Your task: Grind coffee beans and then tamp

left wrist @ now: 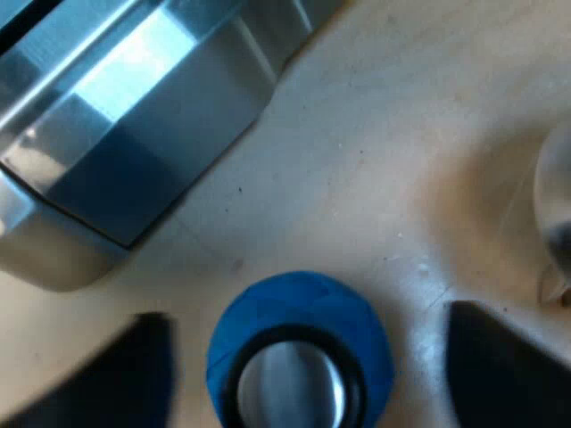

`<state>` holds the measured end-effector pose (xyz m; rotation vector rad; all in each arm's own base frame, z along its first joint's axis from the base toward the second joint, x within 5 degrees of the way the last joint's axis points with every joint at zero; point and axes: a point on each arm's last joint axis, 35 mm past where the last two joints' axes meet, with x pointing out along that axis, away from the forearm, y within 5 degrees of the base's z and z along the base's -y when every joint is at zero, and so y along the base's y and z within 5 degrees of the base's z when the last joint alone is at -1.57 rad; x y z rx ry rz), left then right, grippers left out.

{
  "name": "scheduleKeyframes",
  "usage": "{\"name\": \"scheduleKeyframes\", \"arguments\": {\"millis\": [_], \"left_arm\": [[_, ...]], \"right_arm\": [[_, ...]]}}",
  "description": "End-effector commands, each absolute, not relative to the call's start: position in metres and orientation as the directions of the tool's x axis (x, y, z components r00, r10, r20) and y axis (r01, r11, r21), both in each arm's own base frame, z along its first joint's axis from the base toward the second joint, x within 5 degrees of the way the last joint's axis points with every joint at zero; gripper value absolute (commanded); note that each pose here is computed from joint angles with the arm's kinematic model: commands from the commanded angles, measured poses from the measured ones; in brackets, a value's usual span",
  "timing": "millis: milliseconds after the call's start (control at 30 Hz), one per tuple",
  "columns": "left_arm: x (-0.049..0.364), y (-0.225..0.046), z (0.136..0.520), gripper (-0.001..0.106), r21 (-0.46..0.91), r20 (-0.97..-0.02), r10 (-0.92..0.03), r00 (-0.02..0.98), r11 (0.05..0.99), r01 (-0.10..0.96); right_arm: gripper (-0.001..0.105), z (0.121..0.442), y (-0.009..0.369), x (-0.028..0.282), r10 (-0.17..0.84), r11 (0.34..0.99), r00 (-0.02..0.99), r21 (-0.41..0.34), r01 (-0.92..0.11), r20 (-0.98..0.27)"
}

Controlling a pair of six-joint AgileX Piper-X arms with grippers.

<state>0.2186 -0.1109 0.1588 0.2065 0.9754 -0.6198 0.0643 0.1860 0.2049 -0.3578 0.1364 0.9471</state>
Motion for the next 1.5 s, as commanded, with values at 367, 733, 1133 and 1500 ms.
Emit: {"name": "scheduleKeyframes", "arguments": {"millis": [367,733,1133,1500], "left_arm": [[0.2,-0.102,0.218,0.084,-0.064,-0.68,-0.47,0.563,0.803,0.592],[0.148,-0.077,0.278,0.084,-0.021,-0.507,-0.526,0.682,0.799,0.601],[0.117,-0.062,0.346,0.084,-0.001,-0.391,-0.539,0.747,0.811,0.585],[0.118,-0.047,0.379,0.083,-0.005,-0.307,-0.425,0.852,0.896,0.445]], "right_arm": [[0.07,0.207,0.186,0.065,0.773,0.543,0.577,-0.198,-0.816,-0.263],[0.07,0.234,0.199,0.069,0.753,0.537,0.574,-0.205,-0.819,-0.323],[0.07,0.269,0.202,0.089,0.699,0.603,0.632,-0.199,-0.772,-0.333],[0.07,0.311,0.168,0.153,0.532,0.784,0.789,-0.172,-0.596,-0.308]]}}
